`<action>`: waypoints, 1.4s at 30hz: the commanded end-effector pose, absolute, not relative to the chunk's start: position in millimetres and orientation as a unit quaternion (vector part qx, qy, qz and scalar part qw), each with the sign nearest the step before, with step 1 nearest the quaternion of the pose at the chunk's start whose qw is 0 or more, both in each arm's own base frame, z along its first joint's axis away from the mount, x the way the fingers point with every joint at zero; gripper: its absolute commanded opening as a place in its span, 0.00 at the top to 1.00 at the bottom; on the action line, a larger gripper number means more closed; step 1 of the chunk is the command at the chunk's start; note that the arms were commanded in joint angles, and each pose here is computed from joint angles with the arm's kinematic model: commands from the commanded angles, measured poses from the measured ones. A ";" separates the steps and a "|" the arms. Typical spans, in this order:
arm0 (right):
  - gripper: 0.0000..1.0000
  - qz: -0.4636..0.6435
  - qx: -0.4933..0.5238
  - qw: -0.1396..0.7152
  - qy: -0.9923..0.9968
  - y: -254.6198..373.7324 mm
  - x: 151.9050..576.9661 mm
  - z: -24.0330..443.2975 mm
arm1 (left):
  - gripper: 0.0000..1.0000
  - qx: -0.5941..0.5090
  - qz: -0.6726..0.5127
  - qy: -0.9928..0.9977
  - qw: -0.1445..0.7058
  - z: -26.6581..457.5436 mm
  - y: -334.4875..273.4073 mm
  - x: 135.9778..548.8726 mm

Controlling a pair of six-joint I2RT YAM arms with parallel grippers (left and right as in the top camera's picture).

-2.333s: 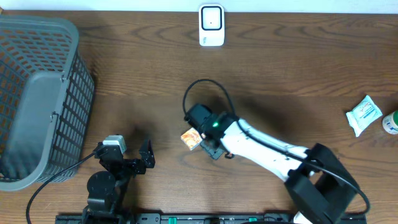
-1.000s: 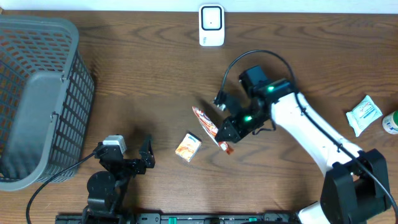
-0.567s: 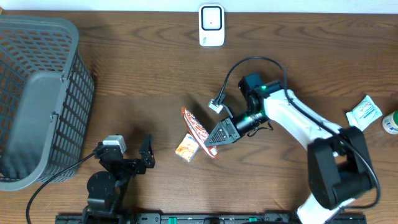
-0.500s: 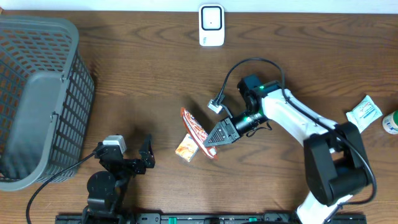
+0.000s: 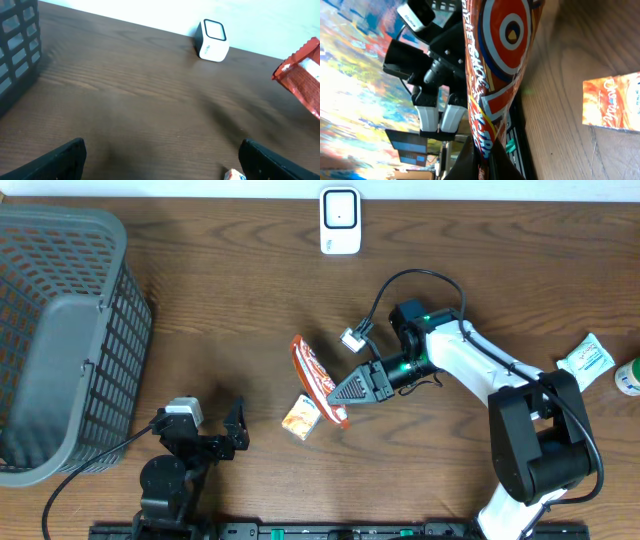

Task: Scan the item barcode
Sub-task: 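Lift the candy bar and move the right gripper rightward, then raise the red candy bar with the right gripper to the scanner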

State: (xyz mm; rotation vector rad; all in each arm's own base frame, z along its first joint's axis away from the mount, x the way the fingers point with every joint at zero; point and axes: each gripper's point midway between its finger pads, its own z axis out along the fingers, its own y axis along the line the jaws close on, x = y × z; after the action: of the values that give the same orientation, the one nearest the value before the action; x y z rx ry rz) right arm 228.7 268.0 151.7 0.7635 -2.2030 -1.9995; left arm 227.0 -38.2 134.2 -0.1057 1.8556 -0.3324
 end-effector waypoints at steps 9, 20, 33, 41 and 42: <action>0.99 -0.673 0.229 0.008 -0.703 257.0 242.3 160.6 | 0.02 -0.047 -0.147 0.807 0.570 122.2 -39.6 224.7; 0.99 -0.398 0.226 0.018 -0.889 211.4 278.0 64.3 | 0.02 -0.047 -0.147 0.807 0.570 122.2 -39.6 224.7; 0.99 -0.158 0.150 -0.189 -0.958 174.4 423.6 109.7 | 0.02 -0.047 -0.147 0.807 0.570 122.2 -39.6 224.7; 0.99 -0.115 0.134 -0.278 -0.944 179.1 507.1 125.9 | 0.02 -0.047 -0.147 0.807 0.570 122.2 -39.6 224.7; 0.99 -0.114 0.134 -0.282 -0.943 181.5 517.4 124.6 | 0.02 -0.047 -0.147 0.807 0.570 122.2 -39.6 224.7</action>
State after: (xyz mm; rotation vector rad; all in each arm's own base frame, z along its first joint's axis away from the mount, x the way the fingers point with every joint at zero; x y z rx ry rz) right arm 492.1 182.8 135.4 0.5791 -3.6088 -0.5463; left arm 227.0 -38.2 134.2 -0.1057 1.8556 -0.3324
